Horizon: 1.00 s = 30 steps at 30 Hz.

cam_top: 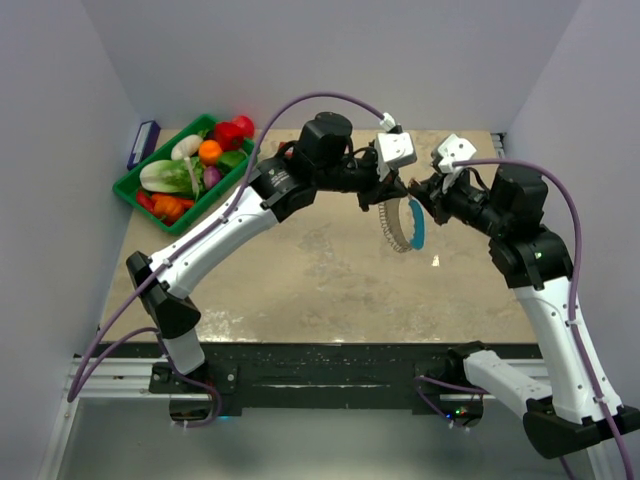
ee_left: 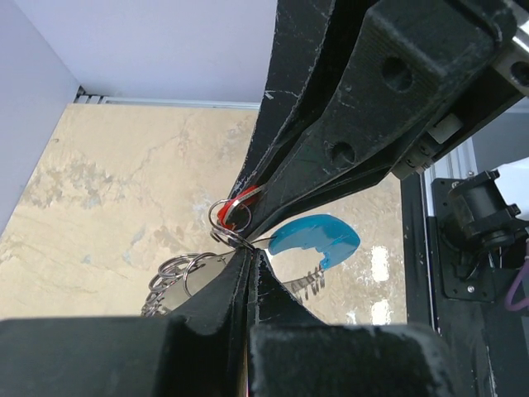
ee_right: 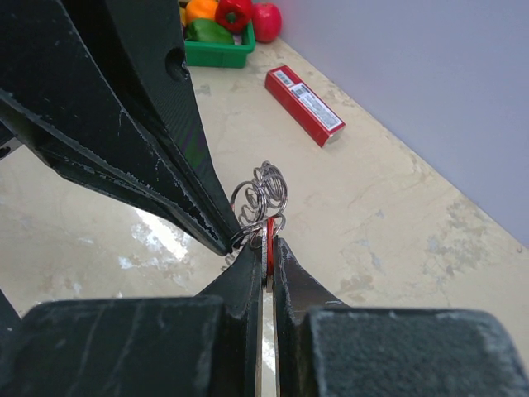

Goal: Remove the keys from the keyring

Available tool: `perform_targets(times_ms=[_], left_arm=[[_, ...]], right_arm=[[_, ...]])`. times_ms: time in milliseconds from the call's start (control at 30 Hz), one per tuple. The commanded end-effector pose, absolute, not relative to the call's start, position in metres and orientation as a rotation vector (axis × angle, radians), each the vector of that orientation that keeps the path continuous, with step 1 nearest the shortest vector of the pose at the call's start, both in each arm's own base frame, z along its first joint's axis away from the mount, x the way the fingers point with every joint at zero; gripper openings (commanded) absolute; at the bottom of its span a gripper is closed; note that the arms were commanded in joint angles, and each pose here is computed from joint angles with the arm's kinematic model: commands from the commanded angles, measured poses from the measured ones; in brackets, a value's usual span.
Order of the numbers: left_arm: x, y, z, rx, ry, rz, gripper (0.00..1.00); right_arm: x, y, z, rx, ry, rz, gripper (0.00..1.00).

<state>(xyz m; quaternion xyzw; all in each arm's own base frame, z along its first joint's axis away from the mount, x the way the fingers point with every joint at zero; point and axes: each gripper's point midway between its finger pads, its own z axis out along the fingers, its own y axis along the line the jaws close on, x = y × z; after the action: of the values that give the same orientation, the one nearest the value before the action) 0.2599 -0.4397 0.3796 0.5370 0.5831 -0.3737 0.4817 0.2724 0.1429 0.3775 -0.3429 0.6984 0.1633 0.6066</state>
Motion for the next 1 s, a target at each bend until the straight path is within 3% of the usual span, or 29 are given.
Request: perform_targets(times_ms=[0,967], left_arm=[[0.248,-0.446,0.403,1.309,1.349,-0.976,0.0],[0.261,-0.444,0.387,1.194,1.48,-1.007,0.0]], right_arm=[[0.276,0.143,0.39,-0.835,1.542,0.326,0.0],[0.245,0.131,0.4,-1.168,1.414,0.136,0.0]])
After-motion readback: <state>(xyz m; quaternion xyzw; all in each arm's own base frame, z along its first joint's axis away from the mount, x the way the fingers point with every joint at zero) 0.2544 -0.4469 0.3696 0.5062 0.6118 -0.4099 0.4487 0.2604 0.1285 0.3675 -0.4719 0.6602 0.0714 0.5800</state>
